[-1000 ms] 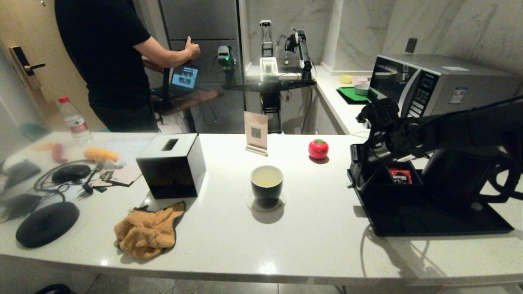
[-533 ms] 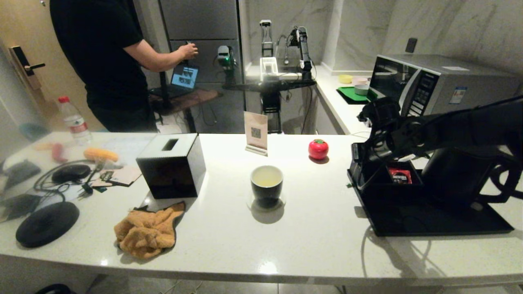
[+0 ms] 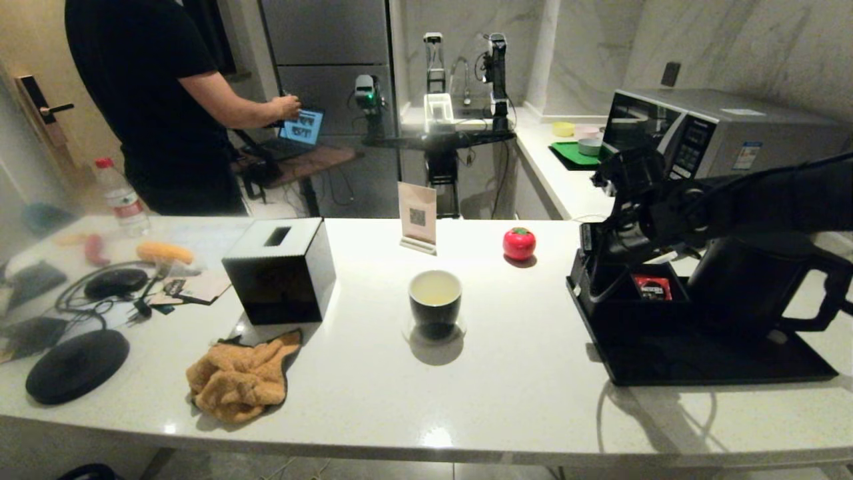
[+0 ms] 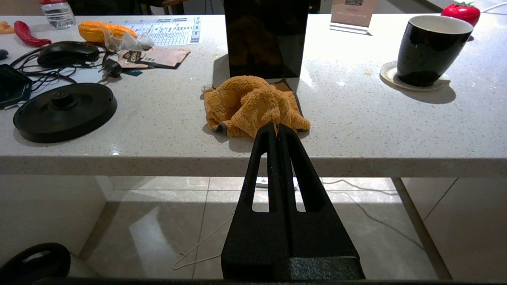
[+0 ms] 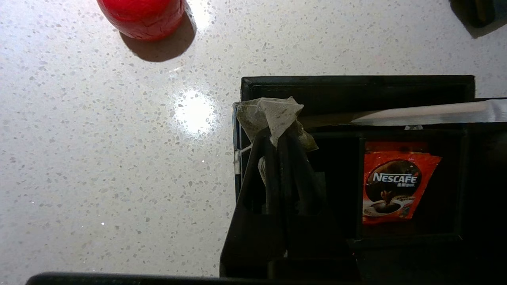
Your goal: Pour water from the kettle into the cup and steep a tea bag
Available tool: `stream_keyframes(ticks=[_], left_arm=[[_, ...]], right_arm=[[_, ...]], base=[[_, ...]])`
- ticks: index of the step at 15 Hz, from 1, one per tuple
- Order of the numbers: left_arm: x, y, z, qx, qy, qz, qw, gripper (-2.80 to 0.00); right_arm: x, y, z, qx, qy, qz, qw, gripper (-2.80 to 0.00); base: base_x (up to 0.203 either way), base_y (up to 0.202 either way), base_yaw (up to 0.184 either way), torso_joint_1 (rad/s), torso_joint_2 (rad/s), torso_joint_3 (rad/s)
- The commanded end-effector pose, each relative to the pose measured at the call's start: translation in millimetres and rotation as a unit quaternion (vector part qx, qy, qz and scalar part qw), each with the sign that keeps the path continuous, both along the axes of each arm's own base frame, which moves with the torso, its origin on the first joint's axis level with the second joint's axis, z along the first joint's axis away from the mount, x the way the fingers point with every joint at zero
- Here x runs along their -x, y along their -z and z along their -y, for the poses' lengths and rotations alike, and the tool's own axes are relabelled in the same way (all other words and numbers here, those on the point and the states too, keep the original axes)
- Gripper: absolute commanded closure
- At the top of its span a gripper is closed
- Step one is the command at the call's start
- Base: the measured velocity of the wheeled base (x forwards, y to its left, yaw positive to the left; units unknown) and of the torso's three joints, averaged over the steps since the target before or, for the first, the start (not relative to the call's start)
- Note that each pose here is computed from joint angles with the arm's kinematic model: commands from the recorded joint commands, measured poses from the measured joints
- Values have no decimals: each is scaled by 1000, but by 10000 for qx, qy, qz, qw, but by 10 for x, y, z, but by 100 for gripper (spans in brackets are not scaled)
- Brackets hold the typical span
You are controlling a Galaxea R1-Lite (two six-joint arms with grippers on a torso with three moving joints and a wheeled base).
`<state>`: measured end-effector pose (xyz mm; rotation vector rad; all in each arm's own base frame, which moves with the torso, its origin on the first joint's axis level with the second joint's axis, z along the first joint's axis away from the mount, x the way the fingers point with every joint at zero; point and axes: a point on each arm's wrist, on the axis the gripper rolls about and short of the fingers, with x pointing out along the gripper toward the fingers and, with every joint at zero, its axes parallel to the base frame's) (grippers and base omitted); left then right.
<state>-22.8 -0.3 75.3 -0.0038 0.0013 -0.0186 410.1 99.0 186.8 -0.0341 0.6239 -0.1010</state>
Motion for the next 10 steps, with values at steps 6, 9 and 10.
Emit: stream_keyframes(ticks=[6,9,10], left_arm=[[0,0,0,4,-1,-1,10000,0],[0,0,0,4,-1,-1,10000,0],[0,0,0,4,-1,-1,10000,0]], right_arm=[[239,-257,-31,-77,-93,242,9996,0],[353,-309,-58,-168,-134,435,9988,0],[394,-333,-66,-171,-136,496,9985,0]], base=[[0,0,0,0,0,0],[0,0,0,0,0,0],[0,0,0,0,0,0]])
